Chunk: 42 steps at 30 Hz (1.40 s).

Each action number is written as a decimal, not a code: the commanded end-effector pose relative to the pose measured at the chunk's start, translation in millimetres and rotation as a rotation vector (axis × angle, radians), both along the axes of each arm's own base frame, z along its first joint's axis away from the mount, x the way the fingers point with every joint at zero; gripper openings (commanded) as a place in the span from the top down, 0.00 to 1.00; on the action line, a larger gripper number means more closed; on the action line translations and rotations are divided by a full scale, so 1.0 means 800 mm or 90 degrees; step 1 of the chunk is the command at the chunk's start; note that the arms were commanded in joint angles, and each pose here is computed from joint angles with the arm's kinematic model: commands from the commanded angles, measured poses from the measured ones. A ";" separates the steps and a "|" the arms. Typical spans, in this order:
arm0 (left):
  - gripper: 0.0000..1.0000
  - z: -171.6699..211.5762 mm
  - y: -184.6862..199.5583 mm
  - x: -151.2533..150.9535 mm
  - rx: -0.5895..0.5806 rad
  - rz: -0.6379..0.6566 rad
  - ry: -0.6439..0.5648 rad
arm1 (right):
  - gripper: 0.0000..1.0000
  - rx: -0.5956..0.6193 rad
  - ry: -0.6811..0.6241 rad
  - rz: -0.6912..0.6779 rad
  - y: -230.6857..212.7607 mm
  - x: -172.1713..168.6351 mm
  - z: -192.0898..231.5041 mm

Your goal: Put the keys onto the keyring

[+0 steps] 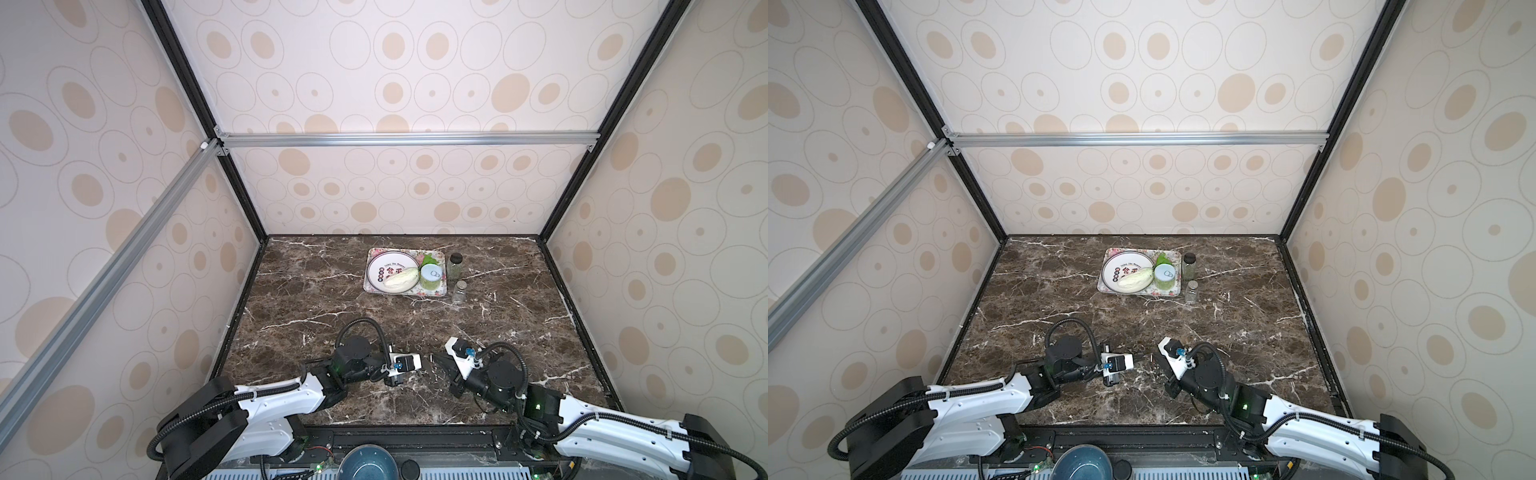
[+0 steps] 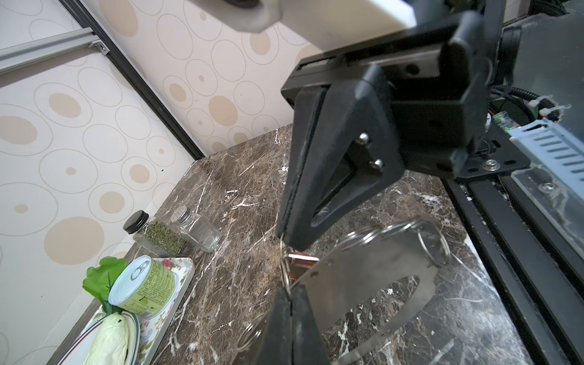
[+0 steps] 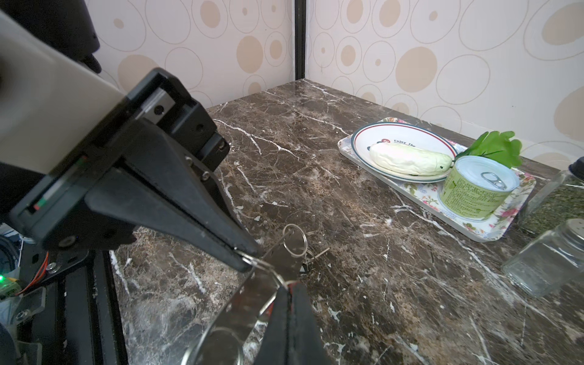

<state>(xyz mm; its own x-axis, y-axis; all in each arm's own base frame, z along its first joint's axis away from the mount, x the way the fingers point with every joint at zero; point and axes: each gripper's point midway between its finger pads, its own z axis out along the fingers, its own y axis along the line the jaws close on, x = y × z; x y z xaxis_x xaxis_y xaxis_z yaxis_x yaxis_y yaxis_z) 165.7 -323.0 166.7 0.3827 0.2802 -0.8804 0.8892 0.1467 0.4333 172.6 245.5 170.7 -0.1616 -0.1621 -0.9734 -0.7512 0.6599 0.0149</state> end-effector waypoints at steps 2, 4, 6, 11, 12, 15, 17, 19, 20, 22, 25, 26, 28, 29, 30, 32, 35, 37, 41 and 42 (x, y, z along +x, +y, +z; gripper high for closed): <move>1.00 0.016 -0.006 -0.005 -0.018 -0.020 -0.009 | 1.00 0.010 -0.021 -0.070 -0.020 0.017 0.007; 1.00 0.016 -0.006 -0.006 -0.018 -0.021 -0.009 | 1.00 0.006 -0.022 -0.061 -0.017 0.016 0.007; 1.00 0.016 -0.006 -0.006 -0.019 -0.022 -0.008 | 1.00 0.003 -0.024 -0.047 -0.013 0.013 0.006; 1.00 0.017 -0.005 -0.006 -0.021 -0.020 -0.009 | 1.00 0.001 -0.021 -0.046 -0.013 0.013 0.003; 1.00 0.018 -0.005 -0.005 -0.022 -0.019 -0.011 | 1.00 0.002 -0.021 -0.046 -0.013 0.013 0.004; 1.00 0.018 -0.005 -0.005 -0.022 -0.017 -0.012 | 1.00 0.000 -0.019 -0.047 -0.013 0.013 0.003; 1.00 0.017 -0.005 -0.004 -0.022 -0.014 -0.012 | 1.00 -0.001 -0.019 -0.052 -0.015 0.014 0.002; 1.00 0.018 -0.004 -0.003 -0.023 -0.010 -0.013 | 1.00 -0.003 -0.016 -0.058 -0.016 0.015 0.000; 1.00 0.018 -0.004 -0.002 -0.025 -0.009 -0.012 | 1.00 -0.002 -0.013 -0.064 -0.018 0.016 0.000; 1.00 0.019 -0.003 0.004 -0.025 0.009 -0.011 | 0.99 0.000 0.000 -0.081 -0.022 0.019 0.000; 1.00 0.020 -0.003 0.006 -0.029 0.017 -0.008 | 0.91 0.002 0.038 -0.138 -0.037 0.027 0.003; 1.00 0.020 -0.002 0.006 -0.030 0.019 -0.007 | 0.87 0.004 0.055 -0.160 -0.044 0.029 0.003; 1.00 0.023 -0.002 0.007 -0.033 0.023 -0.007 | 0.79 0.007 0.076 -0.190 -0.055 0.030 0.004; 1.00 0.023 -0.001 0.008 -0.034 0.026 -0.008 | 0.74 0.012 0.087 -0.202 -0.061 0.029 0.005; 1.00 0.024 0.000 0.008 -0.035 0.026 -0.009 | 0.71 0.018 0.096 -0.213 -0.066 0.029 0.006; 1.00 0.025 0.001 0.008 -0.037 0.030 -0.011 | 0.64 0.032 0.110 -0.222 -0.074 0.026 0.011; 1.00 0.027 0.002 0.008 -0.039 0.031 -0.014 | 0.57 0.051 0.112 -0.220 -0.082 0.020 0.030; 1.00 0.027 0.003 0.008 -0.039 0.034 -0.017 | 0.56 0.060 0.103 -0.204 -0.084 0.016 0.055; 1.00 0.030 0.004 0.006 -0.042 0.029 -0.021 | 0.56 0.036 0.045 -0.192 -0.087 0.017 0.113; 1.00 0.031 0.004 0.006 -0.042 0.030 -0.023 | 0.56 0.024 0.027 -0.201 -0.088 0.021 0.119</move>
